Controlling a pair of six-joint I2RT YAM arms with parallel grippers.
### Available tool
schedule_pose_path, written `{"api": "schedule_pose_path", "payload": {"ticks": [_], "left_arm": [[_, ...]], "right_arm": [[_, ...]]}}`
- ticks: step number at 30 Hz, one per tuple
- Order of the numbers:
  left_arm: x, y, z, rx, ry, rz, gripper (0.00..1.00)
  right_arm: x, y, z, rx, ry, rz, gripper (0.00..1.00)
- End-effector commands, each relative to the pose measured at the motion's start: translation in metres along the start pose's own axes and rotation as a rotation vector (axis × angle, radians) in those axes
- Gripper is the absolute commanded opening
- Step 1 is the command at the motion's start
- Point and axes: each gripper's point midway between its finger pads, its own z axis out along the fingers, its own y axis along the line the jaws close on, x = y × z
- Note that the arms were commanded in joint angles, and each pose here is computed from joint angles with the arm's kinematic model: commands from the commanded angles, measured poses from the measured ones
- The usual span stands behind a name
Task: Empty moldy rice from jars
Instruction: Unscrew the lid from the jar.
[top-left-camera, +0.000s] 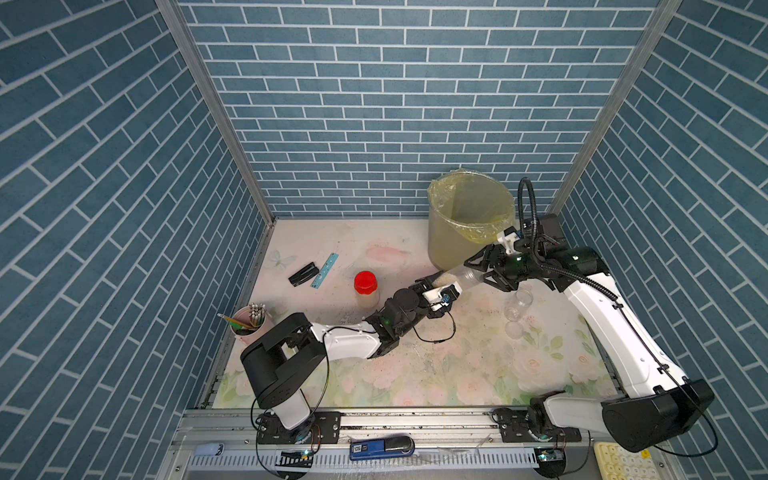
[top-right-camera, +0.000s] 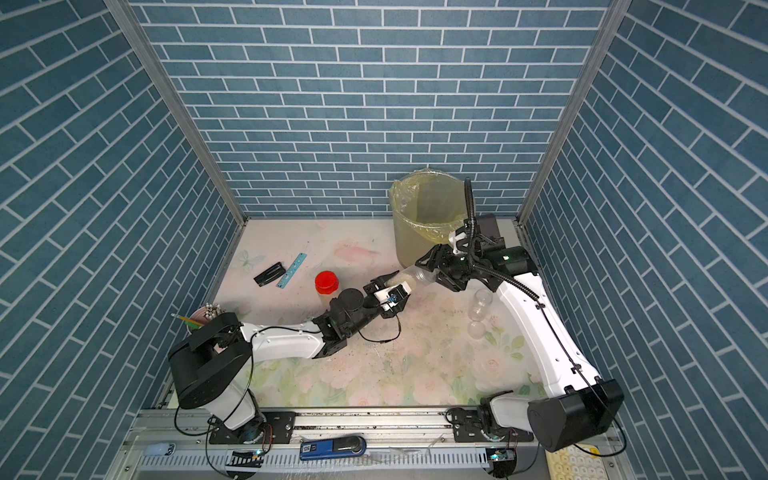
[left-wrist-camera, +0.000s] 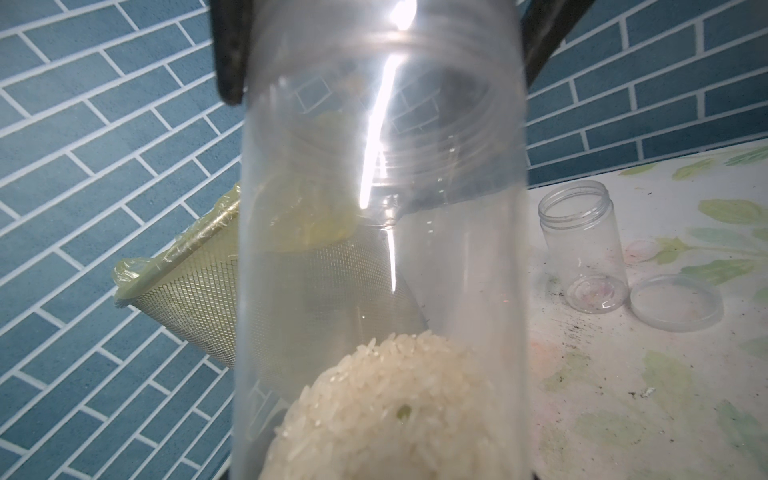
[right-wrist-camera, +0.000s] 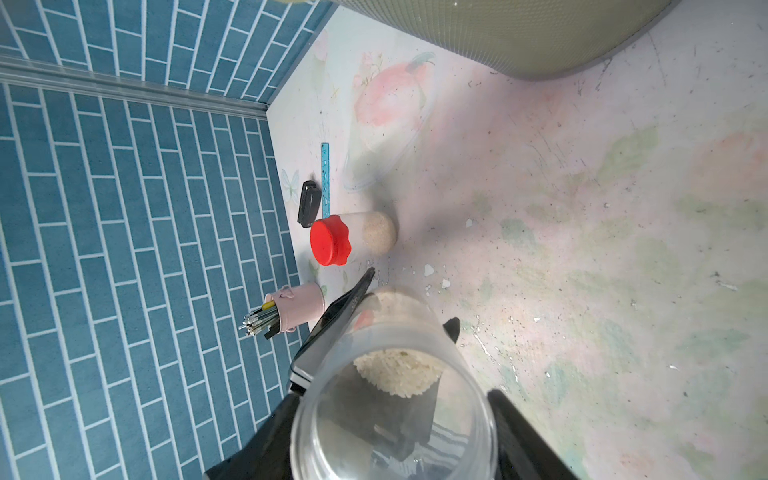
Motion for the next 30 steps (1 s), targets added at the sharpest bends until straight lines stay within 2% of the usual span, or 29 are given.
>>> {"api": "schedule_pose_path", "payload": {"ticks": [1, 4, 7, 13, 16, 18, 21, 24, 27, 30], "left_arm": [[-0.034, 0.015, 0.000, -0.011, -0.105, -0.070, 0.30], [-0.041, 0.020, -0.007, 0.052, -0.158, -0.177, 0.30], [-0.053, 0.021, -0.017, 0.173, -0.246, -0.314, 0.30], [-0.060, 0.007, -0.017, 0.273, -0.271, -0.353, 0.30], [-0.057, -0.001, -0.015, 0.320, -0.251, -0.338, 0.29], [-0.055, -0.001, -0.016, 0.323, -0.247, -0.332, 0.29], [-0.050, 0.002, -0.014, 0.315, -0.240, -0.333, 0.29], [-0.047, 0.004, -0.011, 0.306, -0.241, -0.334, 0.29], [-0.046, 0.004, -0.007, 0.307, -0.243, -0.336, 0.29], [-0.043, 0.002, -0.003, 0.319, -0.237, -0.337, 0.29]], "right_arm": [[0.007, 0.010, -0.005, -0.035, 0.036, -0.109, 0.48], [0.015, 0.018, -0.008, -0.108, 0.083, -0.284, 0.38], [0.028, 0.026, -0.011, -0.218, 0.140, -0.492, 0.37], [0.043, 0.020, -0.013, -0.307, 0.112, -1.019, 0.38], [0.039, 0.013, -0.009, -0.298, 0.093, -1.192, 0.38], [0.029, 0.002, -0.005, -0.247, 0.125, -1.233, 0.39], [0.019, -0.003, -0.004, -0.256, 0.175, -1.205, 0.43], [0.015, -0.003, 0.000, -0.264, 0.181, -1.199, 0.56], [0.007, -0.002, 0.000, -0.243, 0.125, -1.207, 0.71], [0.005, 0.006, -0.009, -0.283, 0.060, -1.222, 0.74]]}}
